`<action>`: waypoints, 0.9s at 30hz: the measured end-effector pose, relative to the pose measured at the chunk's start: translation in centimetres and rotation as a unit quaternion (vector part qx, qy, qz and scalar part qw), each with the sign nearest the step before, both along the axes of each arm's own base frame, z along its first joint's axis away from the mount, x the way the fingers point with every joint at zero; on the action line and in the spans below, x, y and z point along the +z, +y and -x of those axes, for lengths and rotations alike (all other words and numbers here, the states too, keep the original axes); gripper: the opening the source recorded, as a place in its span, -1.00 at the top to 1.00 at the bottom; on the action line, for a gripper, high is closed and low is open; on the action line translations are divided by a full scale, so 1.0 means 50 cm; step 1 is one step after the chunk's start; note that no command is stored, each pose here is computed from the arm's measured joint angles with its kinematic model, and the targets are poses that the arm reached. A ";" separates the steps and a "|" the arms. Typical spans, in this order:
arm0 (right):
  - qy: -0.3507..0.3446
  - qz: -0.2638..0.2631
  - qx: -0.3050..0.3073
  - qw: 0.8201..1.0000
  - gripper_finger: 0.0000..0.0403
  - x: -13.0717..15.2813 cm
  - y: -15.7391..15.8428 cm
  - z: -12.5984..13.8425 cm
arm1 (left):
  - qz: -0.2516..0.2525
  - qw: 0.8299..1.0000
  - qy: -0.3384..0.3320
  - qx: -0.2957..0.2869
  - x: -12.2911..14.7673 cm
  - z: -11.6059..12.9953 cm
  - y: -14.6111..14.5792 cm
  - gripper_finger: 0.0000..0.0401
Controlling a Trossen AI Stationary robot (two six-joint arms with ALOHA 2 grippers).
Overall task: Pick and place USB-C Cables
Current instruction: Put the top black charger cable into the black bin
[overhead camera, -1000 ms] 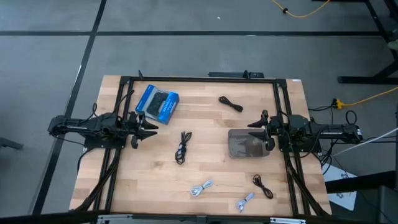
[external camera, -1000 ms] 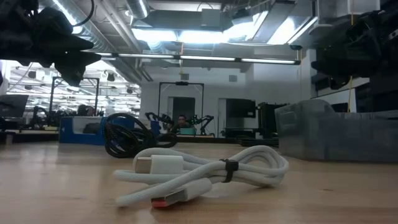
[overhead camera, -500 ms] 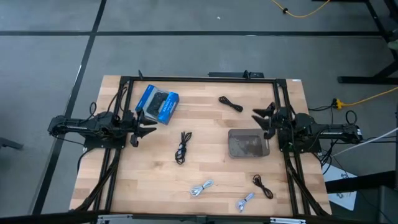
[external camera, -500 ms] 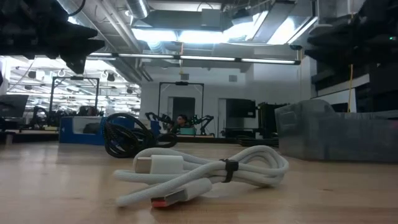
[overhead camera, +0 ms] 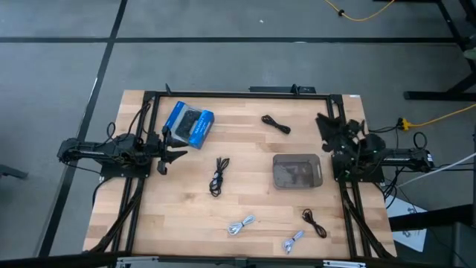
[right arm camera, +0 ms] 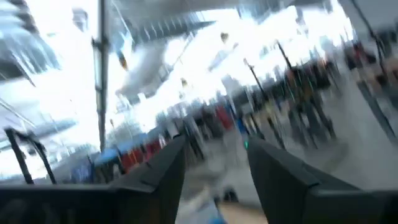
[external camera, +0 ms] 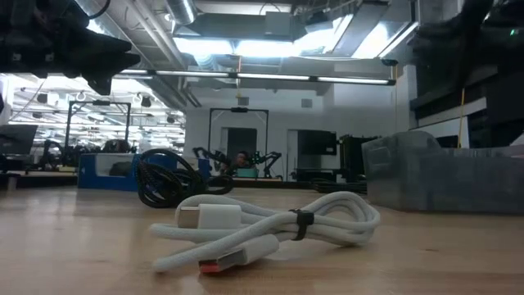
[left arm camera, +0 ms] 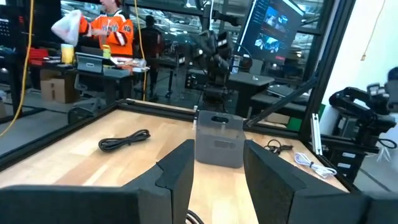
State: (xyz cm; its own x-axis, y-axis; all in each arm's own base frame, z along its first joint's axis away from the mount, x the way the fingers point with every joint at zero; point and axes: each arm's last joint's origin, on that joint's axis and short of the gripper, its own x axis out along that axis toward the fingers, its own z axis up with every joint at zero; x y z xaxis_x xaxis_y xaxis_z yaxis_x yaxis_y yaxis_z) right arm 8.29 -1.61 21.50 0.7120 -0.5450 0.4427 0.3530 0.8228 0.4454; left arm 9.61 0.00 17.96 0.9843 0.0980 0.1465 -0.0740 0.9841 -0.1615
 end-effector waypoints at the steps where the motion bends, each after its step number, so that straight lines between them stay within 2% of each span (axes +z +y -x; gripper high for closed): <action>1: -0.013 0.020 -0.001 1.000 0.12 0.008 0.001 0.004 | -0.004 1.000 0.001 0.004 0.000 0.000 0.000 0.35; 4: -0.035 0.070 -0.020 0.997 0.12 0.024 0.003 0.013 | -0.002 0.999 0.001 0.035 0.000 0.000 0.004 0.35; 8: -0.022 0.102 -0.058 0.993 0.12 0.031 0.000 0.011 | -0.001 0.999 0.004 0.048 -0.001 0.000 0.005 0.35; 11: 0.009 0.109 -0.079 0.991 0.12 0.038 -0.007 -0.002 | -0.001 0.999 0.004 0.048 -0.001 0.000 0.005 0.35; 14: 0.068 0.132 -0.083 0.985 0.12 0.034 -0.016 -0.030 | -0.001 0.999 0.004 0.049 -0.001 0.000 0.005 0.35; 16: 0.106 0.127 -0.091 0.982 0.12 0.032 -0.027 -0.051 | 0.000 0.998 0.004 0.055 -0.001 0.000 0.006 0.35; 22: 0.163 0.075 -0.154 0.972 0.12 0.065 -0.074 -0.106 | 0.005 0.997 0.004 0.079 -0.001 0.001 0.009 0.35; 25: 0.215 0.062 -0.172 0.959 0.12 0.089 -0.104 -0.142 | 0.006 0.996 0.004 0.083 -0.001 0.001 0.009 0.35; 27: 0.261 0.036 -0.178 0.948 0.12 0.102 -0.129 -0.170 | 0.007 0.997 0.004 0.083 -0.001 0.001 0.009 0.35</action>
State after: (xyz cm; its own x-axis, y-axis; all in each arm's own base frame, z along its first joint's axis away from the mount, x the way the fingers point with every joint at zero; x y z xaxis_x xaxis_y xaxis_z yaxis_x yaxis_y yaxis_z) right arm 16.78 -8.05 26.62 0.6214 -0.7734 0.1257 0.7705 0.6323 0.0816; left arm 9.57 0.48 17.91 0.9555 0.2619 0.1359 -0.2374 0.9558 -0.1735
